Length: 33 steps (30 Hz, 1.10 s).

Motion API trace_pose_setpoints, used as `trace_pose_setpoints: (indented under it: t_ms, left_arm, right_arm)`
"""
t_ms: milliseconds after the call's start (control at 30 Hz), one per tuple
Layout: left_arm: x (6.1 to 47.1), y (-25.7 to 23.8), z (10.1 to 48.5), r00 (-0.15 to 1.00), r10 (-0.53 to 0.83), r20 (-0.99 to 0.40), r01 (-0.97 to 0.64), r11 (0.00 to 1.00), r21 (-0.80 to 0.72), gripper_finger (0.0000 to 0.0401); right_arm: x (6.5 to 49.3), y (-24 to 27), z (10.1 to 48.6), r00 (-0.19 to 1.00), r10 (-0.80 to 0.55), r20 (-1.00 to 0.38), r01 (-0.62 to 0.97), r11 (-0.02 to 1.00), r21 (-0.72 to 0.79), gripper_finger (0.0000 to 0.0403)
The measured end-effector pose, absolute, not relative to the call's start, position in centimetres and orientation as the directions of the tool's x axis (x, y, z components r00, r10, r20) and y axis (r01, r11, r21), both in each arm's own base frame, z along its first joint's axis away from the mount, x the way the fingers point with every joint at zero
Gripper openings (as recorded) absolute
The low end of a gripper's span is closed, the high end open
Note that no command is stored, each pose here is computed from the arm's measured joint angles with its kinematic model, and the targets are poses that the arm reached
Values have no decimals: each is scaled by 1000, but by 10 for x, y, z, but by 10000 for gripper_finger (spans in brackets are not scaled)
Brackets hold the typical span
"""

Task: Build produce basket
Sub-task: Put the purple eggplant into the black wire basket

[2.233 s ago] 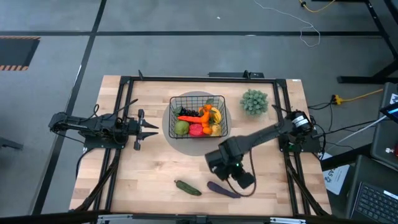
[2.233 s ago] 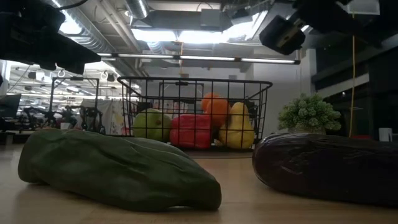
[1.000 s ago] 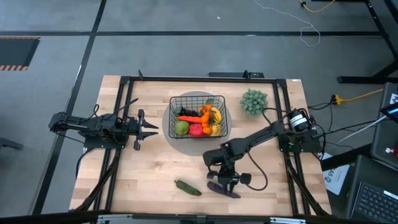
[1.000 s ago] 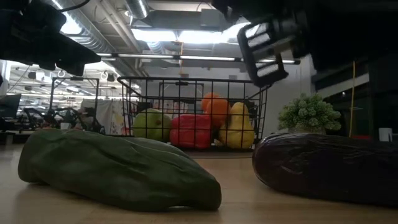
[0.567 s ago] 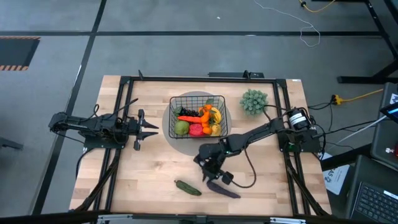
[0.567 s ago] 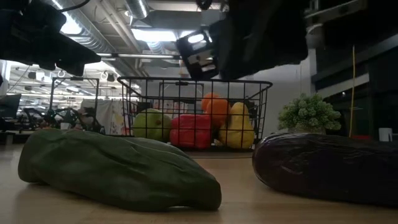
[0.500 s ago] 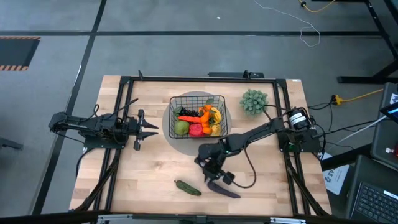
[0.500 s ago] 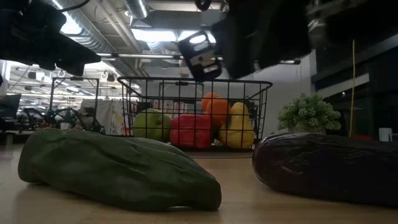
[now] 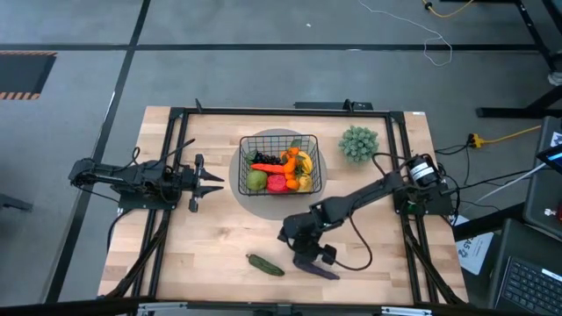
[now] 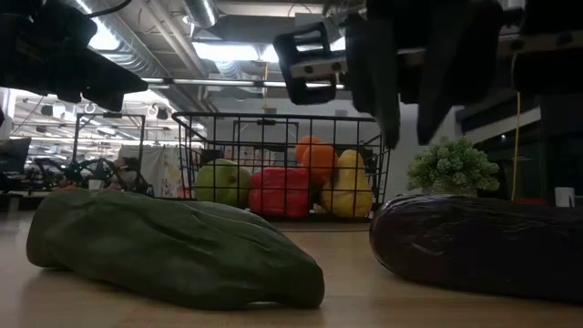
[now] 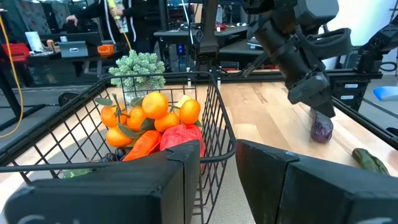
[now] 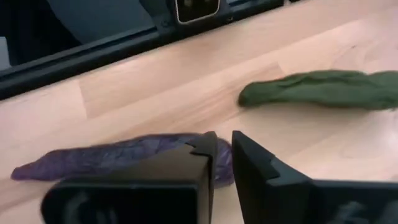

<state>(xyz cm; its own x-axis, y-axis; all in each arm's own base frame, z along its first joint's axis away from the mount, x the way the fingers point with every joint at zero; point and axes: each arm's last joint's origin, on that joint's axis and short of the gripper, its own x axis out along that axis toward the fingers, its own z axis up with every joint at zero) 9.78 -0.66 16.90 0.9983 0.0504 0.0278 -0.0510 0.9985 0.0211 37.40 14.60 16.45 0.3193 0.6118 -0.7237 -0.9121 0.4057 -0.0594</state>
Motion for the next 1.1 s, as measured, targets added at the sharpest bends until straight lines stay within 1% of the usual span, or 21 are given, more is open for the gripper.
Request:
trace_pose_setpoints:
  t_ms: [133,267,333,467,633,867,1100]
  left_arm:
    - [98,-7,169,998,50,28,-51,998,22,94]
    - [98,-7,169,998,50,28,-51,998,23,94]
    - [98,-7,169,998,50,28,-51,998,22,94]
    - [98,-7,169,998,50,28,-51,998,21,94]
    - [98,-7,169,998,50,28,-50,999,16,94]
    - [98,-7,169,998,50,27,-51,998,20,94]
    - [98,-7,169,998,50,28,-51,999,5,94]
  right_arm:
    - [374,155,161,300,655,-693,-922,386,-35,41]
    - [374,175,152,263,715,-648,-944,330,-20,41]
    - [377,176,147,253,740,-624,-949,315,-12,41]
    - [384,168,131,226,769,-597,-942,330,69,41]
    - [390,150,112,174,790,-587,-894,377,244,41]
    - [387,137,112,157,747,-645,-823,460,332,41]
    - [382,128,111,117,724,-679,-806,469,361,41]
